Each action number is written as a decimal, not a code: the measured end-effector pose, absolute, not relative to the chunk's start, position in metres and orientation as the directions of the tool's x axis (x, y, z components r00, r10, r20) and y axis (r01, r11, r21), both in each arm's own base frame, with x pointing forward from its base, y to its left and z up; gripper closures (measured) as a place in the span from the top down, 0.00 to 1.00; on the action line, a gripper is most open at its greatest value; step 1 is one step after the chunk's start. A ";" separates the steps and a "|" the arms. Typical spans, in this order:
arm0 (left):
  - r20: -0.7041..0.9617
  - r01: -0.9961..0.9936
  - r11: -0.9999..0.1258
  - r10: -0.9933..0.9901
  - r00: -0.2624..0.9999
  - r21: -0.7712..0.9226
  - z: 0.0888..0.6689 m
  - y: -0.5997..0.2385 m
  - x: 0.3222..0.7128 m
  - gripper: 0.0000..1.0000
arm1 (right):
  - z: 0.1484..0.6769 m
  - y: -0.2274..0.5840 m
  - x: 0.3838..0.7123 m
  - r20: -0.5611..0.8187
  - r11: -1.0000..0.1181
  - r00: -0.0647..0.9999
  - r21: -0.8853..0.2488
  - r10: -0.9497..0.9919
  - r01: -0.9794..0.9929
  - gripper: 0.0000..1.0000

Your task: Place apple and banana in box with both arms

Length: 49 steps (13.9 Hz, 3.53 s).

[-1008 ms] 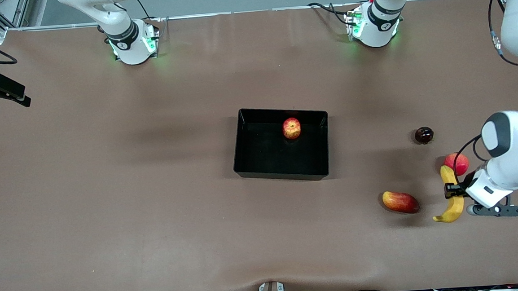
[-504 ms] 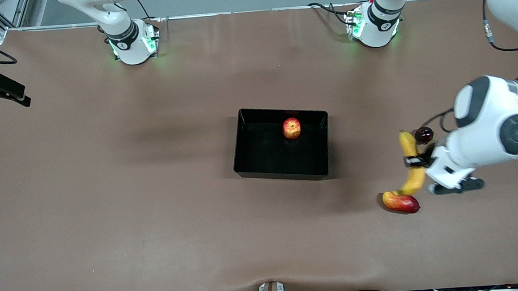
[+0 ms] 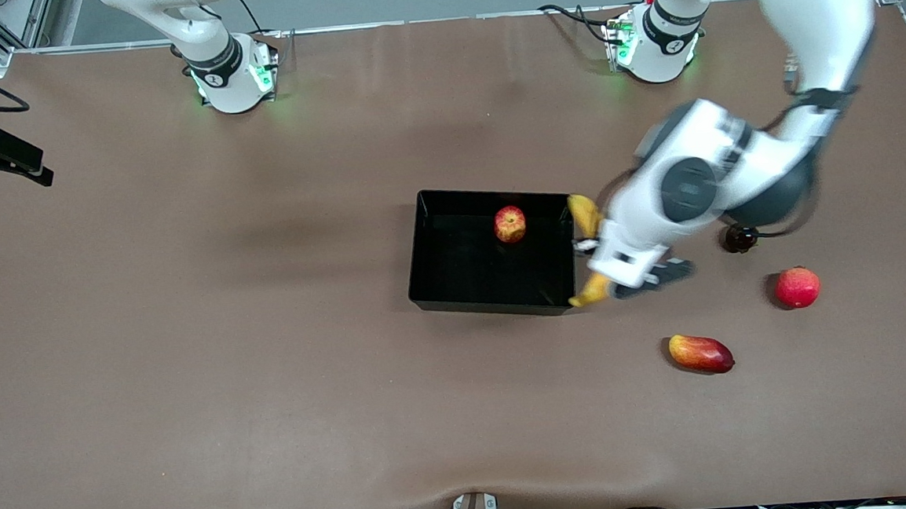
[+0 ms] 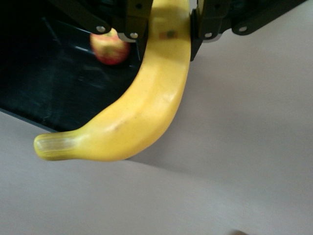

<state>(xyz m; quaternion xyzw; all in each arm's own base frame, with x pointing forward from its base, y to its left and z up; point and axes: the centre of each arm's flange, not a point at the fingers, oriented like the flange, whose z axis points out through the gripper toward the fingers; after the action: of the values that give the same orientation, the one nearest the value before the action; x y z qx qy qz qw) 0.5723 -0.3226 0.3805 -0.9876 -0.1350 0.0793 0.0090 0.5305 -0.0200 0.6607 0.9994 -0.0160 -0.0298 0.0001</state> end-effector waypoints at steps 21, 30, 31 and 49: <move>0.009 0.329 -0.944 0.329 0.944 -0.031 0.200 -0.507 0.473 0.34 | 0.661 -0.020 0.530 -0.061 -0.999 0.998 0.001 -0.032 -0.032 1.00; 0.119 0.323 -0.946 0.318 0.941 -0.023 0.299 -0.454 0.549 1.00 | 0.661 -0.020 0.530 -0.061 -0.999 0.998 0.001 -0.032 -0.032 1.00; 0.118 0.314 -0.949 0.310 0.943 -0.018 0.330 -0.434 0.563 1.00 | 0.661 -0.020 0.530 -0.061 -0.999 0.998 0.001 -0.032 -0.032 1.00; 0.139 0.180 -0.977 0.163 0.977 -0.116 0.581 -0.122 0.608 1.00 | 0.661 -0.019 0.530 -0.060 -1.000 0.998 0.001 -0.030 -0.030 1.00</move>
<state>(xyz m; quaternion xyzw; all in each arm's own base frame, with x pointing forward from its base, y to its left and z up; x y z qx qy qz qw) 0.6081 -0.1221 0.5815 -0.9921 -0.0864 -0.0643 0.0641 0.5304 -0.0194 0.6610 0.9994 -0.0150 -0.0301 0.0001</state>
